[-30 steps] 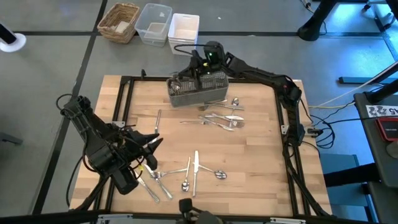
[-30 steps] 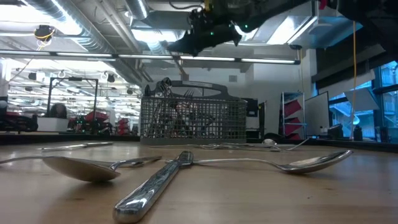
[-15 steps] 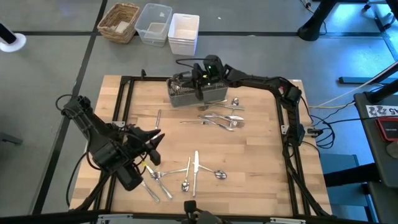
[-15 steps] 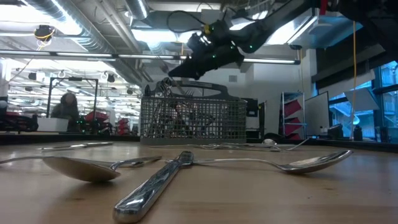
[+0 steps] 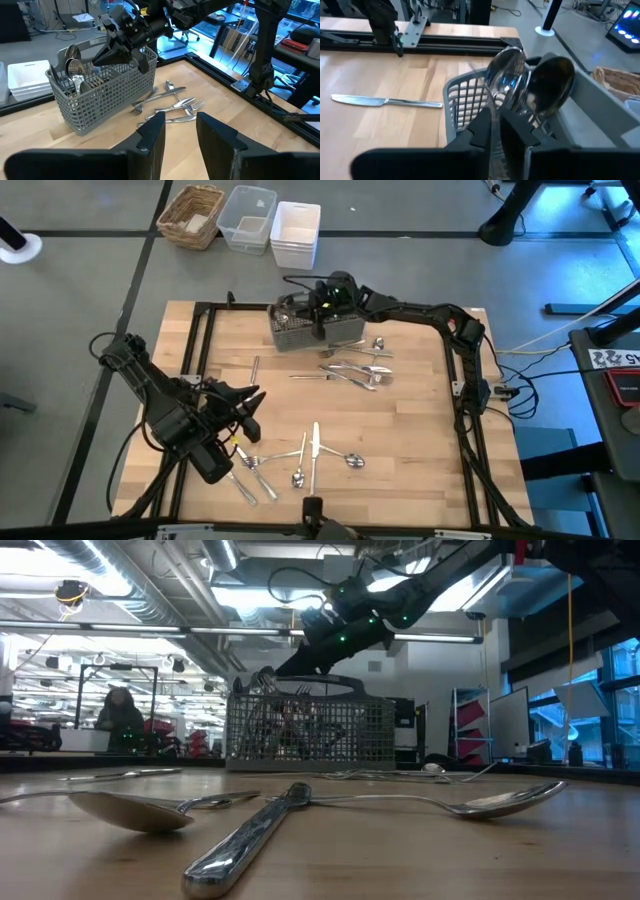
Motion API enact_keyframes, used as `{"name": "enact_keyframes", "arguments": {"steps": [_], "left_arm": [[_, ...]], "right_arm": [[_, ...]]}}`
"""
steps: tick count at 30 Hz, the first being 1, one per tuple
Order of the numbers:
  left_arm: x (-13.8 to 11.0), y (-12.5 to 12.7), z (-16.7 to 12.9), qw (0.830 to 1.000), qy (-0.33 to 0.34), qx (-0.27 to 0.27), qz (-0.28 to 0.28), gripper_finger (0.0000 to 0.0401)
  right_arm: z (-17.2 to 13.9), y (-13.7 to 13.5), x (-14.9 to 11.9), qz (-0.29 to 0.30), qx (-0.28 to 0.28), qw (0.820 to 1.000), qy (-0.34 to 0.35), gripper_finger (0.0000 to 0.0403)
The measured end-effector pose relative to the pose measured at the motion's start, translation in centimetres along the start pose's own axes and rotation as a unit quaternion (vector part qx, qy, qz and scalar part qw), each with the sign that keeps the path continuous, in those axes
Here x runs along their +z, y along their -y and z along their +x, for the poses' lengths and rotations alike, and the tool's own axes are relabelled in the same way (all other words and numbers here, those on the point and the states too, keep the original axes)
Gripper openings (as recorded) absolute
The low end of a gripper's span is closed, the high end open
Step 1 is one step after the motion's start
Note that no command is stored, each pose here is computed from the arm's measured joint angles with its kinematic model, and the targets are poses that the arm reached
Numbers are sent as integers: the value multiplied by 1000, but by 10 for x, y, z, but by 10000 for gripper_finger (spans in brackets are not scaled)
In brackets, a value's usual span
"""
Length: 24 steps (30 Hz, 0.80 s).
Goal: Sort silverware
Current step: Put the silver fork into the silverware rack, then put the silver spoon into the silverware rack
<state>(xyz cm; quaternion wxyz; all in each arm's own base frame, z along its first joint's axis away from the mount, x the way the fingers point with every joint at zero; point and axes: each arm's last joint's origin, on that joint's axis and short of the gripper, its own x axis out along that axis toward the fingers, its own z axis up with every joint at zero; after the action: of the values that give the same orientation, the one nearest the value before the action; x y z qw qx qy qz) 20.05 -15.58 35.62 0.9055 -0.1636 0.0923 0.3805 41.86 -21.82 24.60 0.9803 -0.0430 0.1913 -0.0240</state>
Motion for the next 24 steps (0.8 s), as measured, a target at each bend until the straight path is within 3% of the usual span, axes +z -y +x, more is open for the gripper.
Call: {"name": "enact_keyframes", "arguments": {"steps": [6, 12, 24], "left_arm": [[0, 0, 0, 1000, 0, 0, -1, 104], [0, 1, 1, 1000, 0, 0, -14, 104], [5, 7, 16, 1000, -2, 14, -27, 104]], "right_arm": [[0, -1, -3, 11, 5, 1000, -14, 72], [-4, -4, 0, 16, 47, 999, -10, 66], [-57, -17, 45, -1, 64, 998, 0, 53]]}}
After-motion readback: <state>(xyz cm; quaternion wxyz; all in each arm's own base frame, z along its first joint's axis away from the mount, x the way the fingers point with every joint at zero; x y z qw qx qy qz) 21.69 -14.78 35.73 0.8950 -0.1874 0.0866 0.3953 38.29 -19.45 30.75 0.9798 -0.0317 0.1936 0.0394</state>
